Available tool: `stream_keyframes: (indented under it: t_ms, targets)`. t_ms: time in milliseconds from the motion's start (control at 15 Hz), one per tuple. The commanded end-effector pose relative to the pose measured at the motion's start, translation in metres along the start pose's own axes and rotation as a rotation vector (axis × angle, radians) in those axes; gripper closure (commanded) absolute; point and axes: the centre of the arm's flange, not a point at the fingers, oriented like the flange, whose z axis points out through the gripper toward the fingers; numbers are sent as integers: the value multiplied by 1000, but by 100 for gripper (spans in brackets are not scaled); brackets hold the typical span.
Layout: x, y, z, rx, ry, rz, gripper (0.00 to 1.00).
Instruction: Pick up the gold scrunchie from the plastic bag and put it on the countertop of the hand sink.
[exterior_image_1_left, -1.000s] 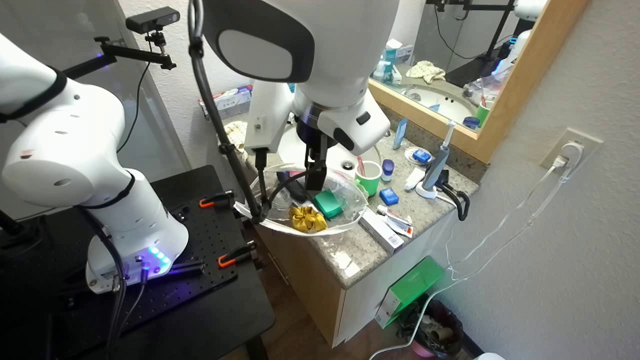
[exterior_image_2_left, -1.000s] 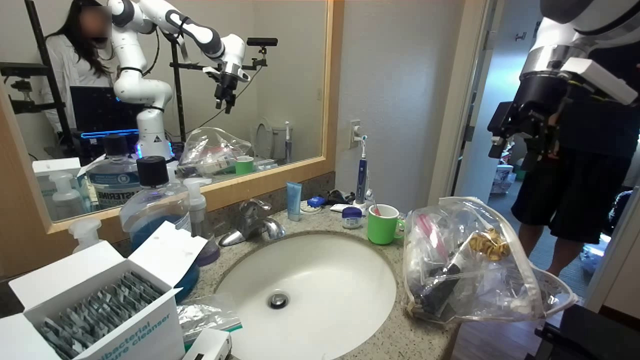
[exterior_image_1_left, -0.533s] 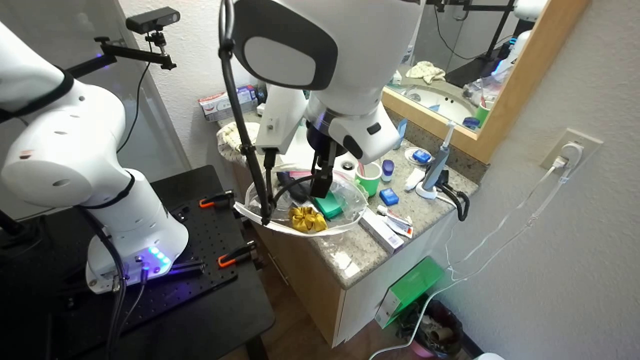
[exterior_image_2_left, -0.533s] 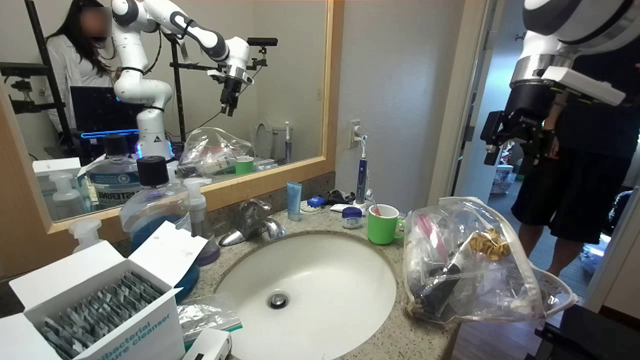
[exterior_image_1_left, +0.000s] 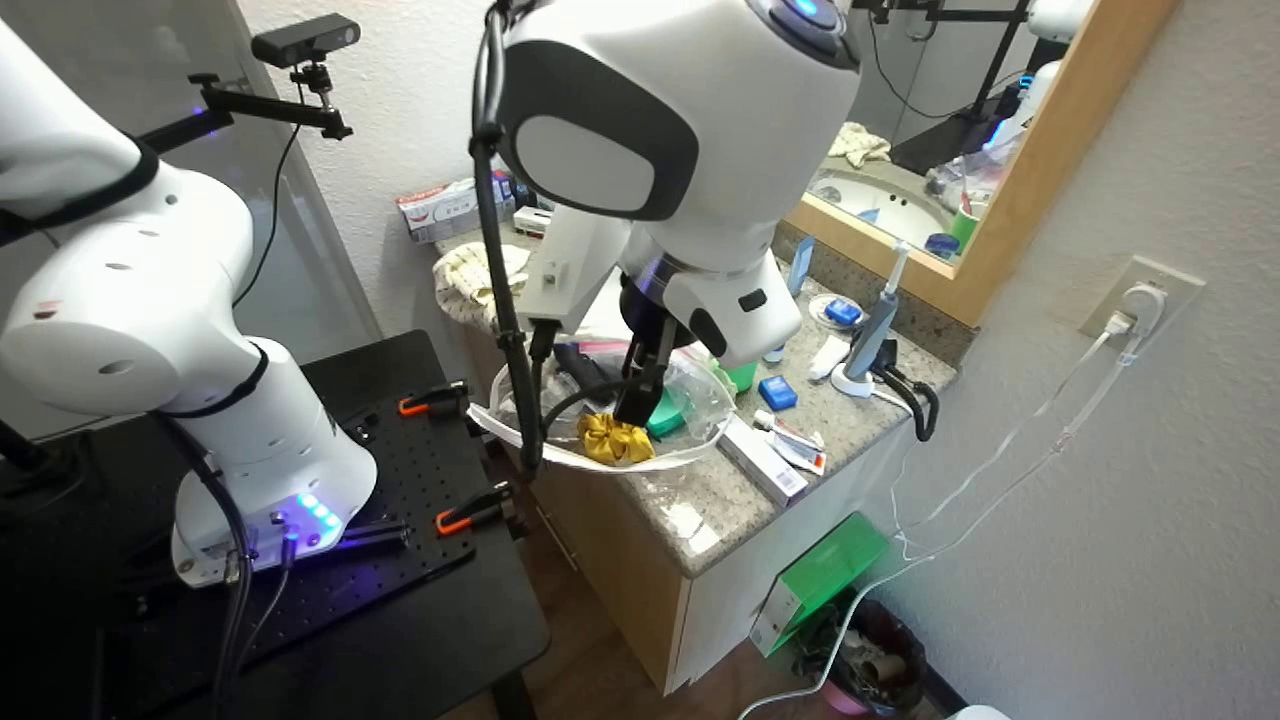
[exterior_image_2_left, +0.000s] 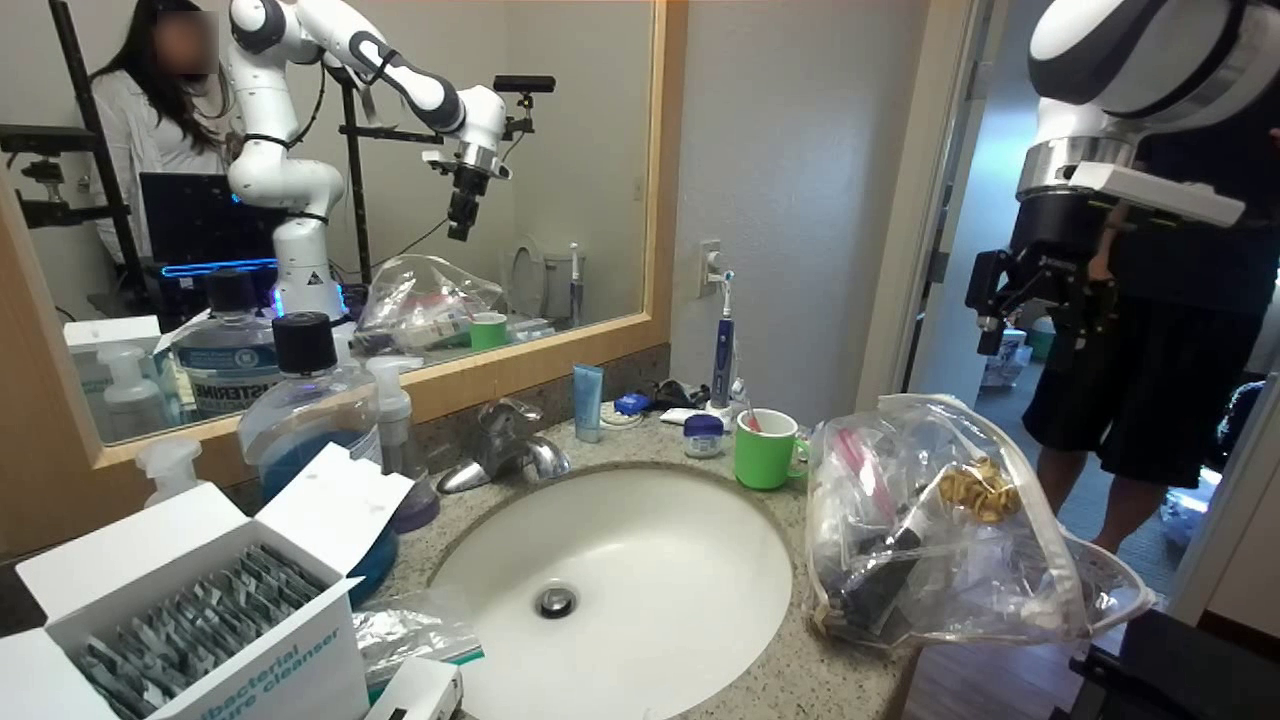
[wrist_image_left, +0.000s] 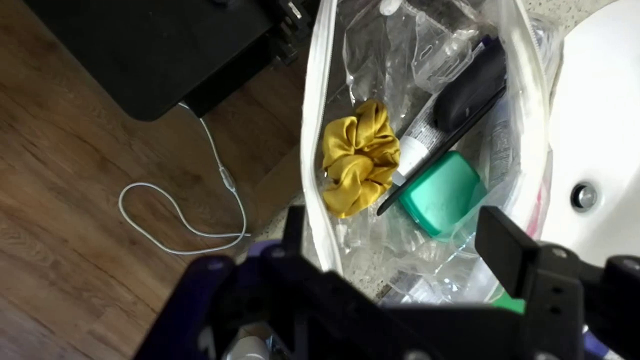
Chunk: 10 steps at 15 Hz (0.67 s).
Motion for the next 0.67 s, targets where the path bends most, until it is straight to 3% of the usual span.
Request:
stream_keyframes:
  t_ms: [0,600]
  targets:
    - [-4,-6,2,-61,18,8,2]
    - [-2,-12,-2,-54,8,-31,0]
